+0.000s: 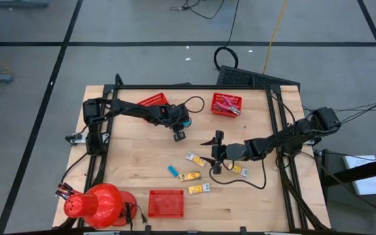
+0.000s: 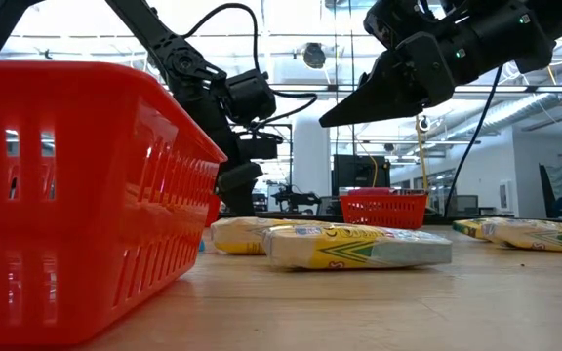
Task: Pick & Place School Supplies
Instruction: Put the blue eraser into the top left red bin
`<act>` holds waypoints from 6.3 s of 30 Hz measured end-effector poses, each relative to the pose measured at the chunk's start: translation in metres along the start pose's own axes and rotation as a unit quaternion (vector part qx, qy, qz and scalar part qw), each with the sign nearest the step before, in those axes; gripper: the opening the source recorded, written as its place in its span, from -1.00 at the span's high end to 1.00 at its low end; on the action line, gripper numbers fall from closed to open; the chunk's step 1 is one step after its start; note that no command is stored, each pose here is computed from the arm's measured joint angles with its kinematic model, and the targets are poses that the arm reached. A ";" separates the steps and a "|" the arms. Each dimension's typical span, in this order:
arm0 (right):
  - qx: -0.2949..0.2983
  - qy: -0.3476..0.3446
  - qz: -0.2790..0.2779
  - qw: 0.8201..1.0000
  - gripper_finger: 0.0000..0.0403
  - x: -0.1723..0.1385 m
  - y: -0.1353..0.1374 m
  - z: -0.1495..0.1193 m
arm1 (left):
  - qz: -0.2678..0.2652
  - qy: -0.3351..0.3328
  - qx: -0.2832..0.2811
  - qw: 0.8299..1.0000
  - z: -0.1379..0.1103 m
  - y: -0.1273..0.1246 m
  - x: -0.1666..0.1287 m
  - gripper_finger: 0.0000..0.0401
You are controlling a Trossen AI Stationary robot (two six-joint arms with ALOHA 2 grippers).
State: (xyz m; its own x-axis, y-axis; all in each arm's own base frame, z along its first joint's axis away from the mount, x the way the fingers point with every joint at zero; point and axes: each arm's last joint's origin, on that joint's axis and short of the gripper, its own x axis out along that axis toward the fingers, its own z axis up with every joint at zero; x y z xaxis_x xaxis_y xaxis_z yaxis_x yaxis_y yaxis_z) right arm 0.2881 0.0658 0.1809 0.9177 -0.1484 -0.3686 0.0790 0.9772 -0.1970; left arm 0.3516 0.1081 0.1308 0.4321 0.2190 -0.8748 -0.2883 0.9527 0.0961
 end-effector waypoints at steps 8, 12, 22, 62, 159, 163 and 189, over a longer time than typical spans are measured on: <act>0.000 0.001 0.000 1.000 -0.26 0.000 0.000 0.000 | 0.004 -0.029 -0.012 0.999 0.007 0.002 -0.020 0.82; 0.001 0.002 0.000 1.000 -0.26 0.000 0.000 -0.001 | 0.015 -0.045 -0.015 0.999 0.011 0.004 -0.034 1.00; 0.002 0.006 0.002 1.000 -0.26 0.000 0.001 -0.001 | 0.006 -0.062 -0.024 0.998 0.014 0.012 -0.064 0.99; -0.019 0.027 0.004 0.999 -0.26 0.000 0.001 -0.006 | 0.034 -0.069 0.440 0.895 0.037 -0.015 -0.022 0.12; -0.011 0.021 0.038 0.999 -0.26 -0.002 0.008 -0.005 | -0.027 0.088 0.260 0.961 0.044 0.020 0.013 0.11; -0.011 0.021 0.038 0.999 -0.26 -0.002 0.008 -0.005 | -0.026 0.091 0.251 0.963 0.043 0.022 0.017 0.25; -0.009 0.023 0.039 0.999 -0.26 -0.002 0.008 -0.005 | 0.094 0.108 0.210 0.967 0.047 0.007 0.005 0.99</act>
State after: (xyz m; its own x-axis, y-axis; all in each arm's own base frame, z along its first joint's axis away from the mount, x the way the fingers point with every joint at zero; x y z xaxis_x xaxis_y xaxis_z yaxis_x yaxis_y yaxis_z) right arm 0.2844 0.0730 0.1756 0.9014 -0.0791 -0.4256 0.0003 0.9833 -0.1820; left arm 0.3918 0.1259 0.1491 0.2036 0.3906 -0.8978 0.0480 0.9119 0.4077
